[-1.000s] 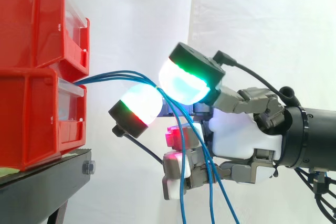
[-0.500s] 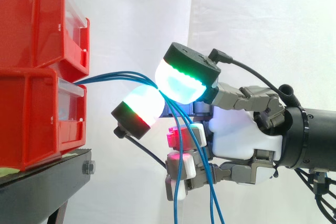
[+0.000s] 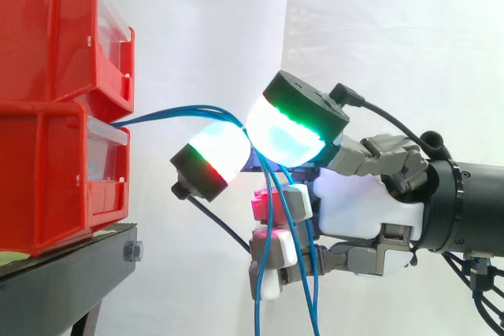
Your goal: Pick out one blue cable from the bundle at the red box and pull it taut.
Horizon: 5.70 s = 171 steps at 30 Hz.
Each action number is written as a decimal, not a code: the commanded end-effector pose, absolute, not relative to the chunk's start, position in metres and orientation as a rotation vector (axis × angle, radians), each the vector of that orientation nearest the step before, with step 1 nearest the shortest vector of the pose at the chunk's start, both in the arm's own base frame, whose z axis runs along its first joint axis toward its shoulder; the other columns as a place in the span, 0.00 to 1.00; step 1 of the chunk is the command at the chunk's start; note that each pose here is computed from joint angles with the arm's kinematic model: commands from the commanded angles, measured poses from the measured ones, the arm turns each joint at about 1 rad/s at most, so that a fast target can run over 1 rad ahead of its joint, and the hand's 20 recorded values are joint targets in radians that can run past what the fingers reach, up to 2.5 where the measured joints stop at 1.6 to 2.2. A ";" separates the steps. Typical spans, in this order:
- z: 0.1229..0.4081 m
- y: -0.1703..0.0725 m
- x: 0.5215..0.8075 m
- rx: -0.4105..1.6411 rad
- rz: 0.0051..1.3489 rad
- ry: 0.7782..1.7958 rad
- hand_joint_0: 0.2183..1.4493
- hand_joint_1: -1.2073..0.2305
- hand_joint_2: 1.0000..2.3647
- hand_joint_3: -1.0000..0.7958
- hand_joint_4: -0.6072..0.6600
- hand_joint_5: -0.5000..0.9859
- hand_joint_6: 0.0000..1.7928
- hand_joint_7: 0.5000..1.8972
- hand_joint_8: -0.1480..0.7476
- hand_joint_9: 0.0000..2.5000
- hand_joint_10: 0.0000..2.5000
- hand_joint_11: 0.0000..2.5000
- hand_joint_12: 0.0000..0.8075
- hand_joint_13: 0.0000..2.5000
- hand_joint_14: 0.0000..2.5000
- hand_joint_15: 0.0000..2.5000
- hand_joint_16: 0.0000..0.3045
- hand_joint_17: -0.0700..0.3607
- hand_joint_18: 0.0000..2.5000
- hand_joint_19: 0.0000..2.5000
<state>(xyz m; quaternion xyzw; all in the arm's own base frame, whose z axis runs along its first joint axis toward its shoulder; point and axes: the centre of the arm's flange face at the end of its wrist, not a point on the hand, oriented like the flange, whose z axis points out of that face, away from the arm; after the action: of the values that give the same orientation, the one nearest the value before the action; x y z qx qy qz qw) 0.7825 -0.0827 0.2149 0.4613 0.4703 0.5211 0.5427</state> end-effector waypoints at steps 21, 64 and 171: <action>0.215 -0.083 0.782 1.099 1.235 1.122 0.28 0.37 0.02 0.45 0.49 0.28 0.50 0.37 0.51 0.60 0.01 0.39 0.50 0.53 0.01 0.29 0.18 0.45 0.40 0.31; 0.213 -0.083 0.782 1.098 1.236 1.125 0.30 0.41 0.00 0.28 0.52 0.28 0.48 0.41 0.50 0.61 0.01 0.38 0.47 0.53 0.01 0.29 0.17 0.44 0.40 0.30; 0.215 -0.082 0.782 1.094 1.240 1.127 0.30 0.40 0.01 0.39 0.50 0.27 0.49 0.33 0.50 0.57 0.01 0.37 0.46 0.50 0.01 0.29 0.16 0.42 0.38 0.32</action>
<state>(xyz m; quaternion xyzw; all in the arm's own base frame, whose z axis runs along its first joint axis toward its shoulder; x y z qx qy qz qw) 0.7819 -0.0824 0.2141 0.4605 0.4742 0.5215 0.5395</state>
